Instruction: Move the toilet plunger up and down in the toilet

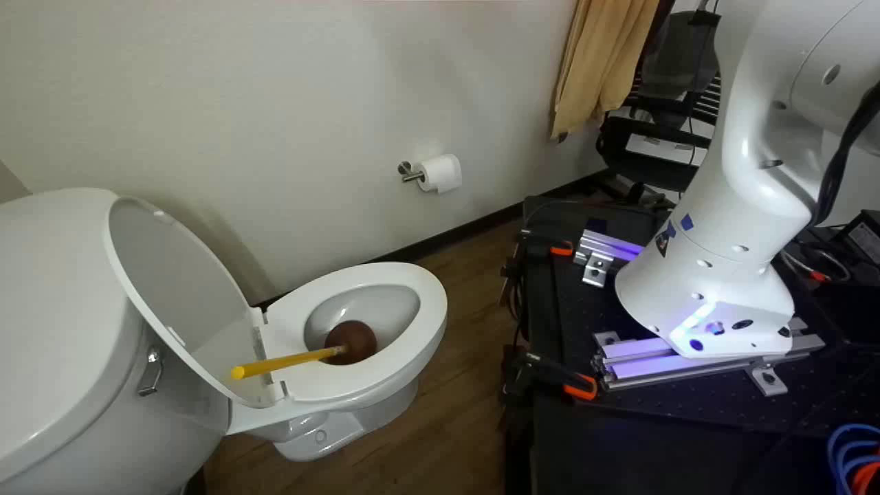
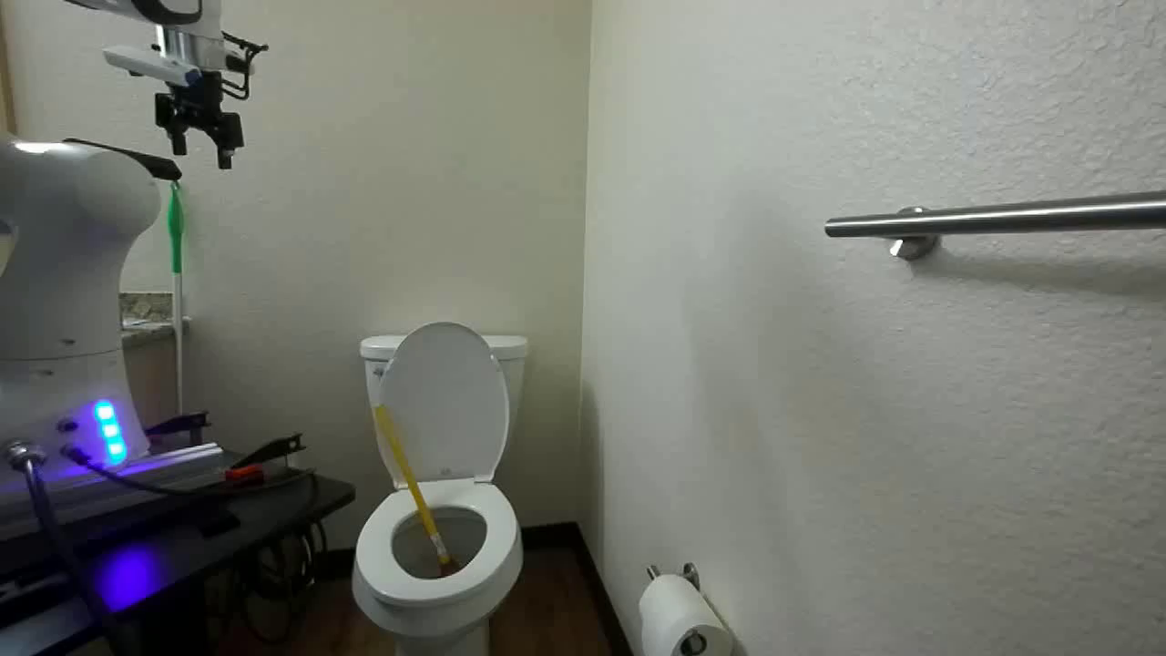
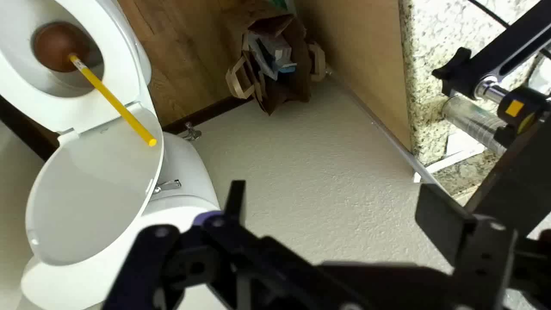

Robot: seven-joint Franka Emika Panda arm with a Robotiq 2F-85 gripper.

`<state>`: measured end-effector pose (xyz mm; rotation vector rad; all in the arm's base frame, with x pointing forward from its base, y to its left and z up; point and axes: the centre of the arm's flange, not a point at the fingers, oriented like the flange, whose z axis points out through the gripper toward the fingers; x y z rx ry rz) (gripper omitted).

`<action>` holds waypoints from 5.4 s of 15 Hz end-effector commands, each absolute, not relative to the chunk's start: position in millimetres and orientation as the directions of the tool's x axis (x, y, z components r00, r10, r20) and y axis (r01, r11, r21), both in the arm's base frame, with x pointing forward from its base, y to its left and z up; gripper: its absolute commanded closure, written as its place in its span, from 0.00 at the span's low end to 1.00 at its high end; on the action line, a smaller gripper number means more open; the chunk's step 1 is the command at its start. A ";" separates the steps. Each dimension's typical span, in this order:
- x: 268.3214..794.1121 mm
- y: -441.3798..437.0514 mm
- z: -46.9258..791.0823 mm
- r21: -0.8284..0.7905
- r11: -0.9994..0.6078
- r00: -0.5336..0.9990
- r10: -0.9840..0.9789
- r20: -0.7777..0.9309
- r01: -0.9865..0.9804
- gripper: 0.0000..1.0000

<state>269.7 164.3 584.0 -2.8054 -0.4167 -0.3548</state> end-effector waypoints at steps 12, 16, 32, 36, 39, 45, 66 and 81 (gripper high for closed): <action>310.8 175.5 491.6 -0.280 -0.950 0.978 0.090 0.186 0.140 0.00; 308.9 169.8 481.6 -0.232 -0.960 0.976 0.115 0.187 0.158 0.00; 403.9 156.3 285.8 -0.117 -0.992 0.988 0.024 0.149 0.042 0.00; 438.9 153.4 237.5 -0.055 -0.998 0.988 -0.011 0.156 -0.002 0.00; 453.2 153.3 186.9 -0.057 -0.998 0.989 0.029 0.147 0.038 0.00; 502.2 157.6 116.4 0.039 -0.999 0.974 0.043 0.221 0.035 0.00; 546.4 156.9 22.1 0.196 -0.973 0.962 0.163 0.219 0.121 0.00; 571.4 147.6 1.9 0.256 -0.963 0.956 0.146 0.255 0.079 0.00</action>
